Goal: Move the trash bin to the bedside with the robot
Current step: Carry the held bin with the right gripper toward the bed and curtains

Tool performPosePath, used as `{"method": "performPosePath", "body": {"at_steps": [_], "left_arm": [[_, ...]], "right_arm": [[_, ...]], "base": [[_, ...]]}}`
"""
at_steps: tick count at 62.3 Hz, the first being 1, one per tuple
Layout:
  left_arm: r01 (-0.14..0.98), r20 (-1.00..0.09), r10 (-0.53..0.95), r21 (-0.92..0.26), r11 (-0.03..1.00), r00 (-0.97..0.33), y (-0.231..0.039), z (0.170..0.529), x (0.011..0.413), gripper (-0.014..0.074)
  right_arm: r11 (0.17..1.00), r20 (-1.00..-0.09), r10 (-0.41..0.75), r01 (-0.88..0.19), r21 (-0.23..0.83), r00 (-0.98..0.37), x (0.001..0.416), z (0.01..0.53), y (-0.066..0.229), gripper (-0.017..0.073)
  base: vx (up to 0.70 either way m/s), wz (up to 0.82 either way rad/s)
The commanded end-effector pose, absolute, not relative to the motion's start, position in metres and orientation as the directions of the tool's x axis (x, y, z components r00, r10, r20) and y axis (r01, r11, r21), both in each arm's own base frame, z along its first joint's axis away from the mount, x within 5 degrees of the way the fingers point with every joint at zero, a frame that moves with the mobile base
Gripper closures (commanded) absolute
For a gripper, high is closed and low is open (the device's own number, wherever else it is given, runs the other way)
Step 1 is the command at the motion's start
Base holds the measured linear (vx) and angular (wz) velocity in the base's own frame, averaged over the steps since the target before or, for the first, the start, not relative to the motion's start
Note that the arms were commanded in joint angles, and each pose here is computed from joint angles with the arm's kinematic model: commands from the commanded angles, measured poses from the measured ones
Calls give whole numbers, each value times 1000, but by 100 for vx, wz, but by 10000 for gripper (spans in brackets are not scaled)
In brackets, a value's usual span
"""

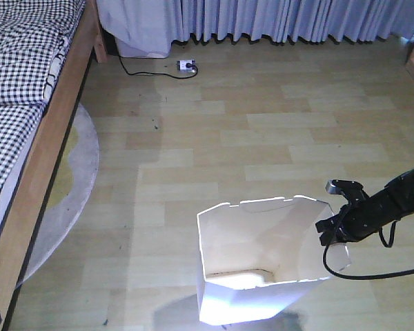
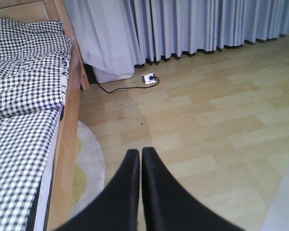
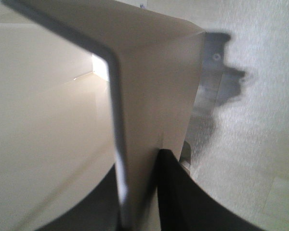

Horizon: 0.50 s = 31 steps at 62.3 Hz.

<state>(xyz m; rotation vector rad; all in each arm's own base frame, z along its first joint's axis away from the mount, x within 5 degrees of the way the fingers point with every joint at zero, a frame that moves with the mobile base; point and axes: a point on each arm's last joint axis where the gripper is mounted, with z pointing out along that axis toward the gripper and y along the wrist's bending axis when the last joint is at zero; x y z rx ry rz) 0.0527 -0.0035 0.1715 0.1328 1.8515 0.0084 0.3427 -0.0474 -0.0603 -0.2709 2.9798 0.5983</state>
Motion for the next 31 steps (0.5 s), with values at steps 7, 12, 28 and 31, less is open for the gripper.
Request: {"method": "performPosePath", "body": {"at_steps": [7,12,28,31], "left_arm": [[81,-975,87,71,994,-206,-4,173,54,601],[81,-975,87,71,994,-206,-4,173,54,601],[81,-975,87,71,994,-206,-4,173,54,601],[81,-975,87,71,994,-206,-4,173,54,601]], "right_arm": [[846,-164,-124,-191,497,-979,353,-26,-39,559],[846,-164,-124,-191,497,-979,353,-26,-39,559],[846,-164,-124,-191,497,-979,353,-26,-39,559],[846,-164,-124,-191,497,-979,353,-26,-39,559]], "base": [[39,8],[38,9],[39,5],[40,2]]}}
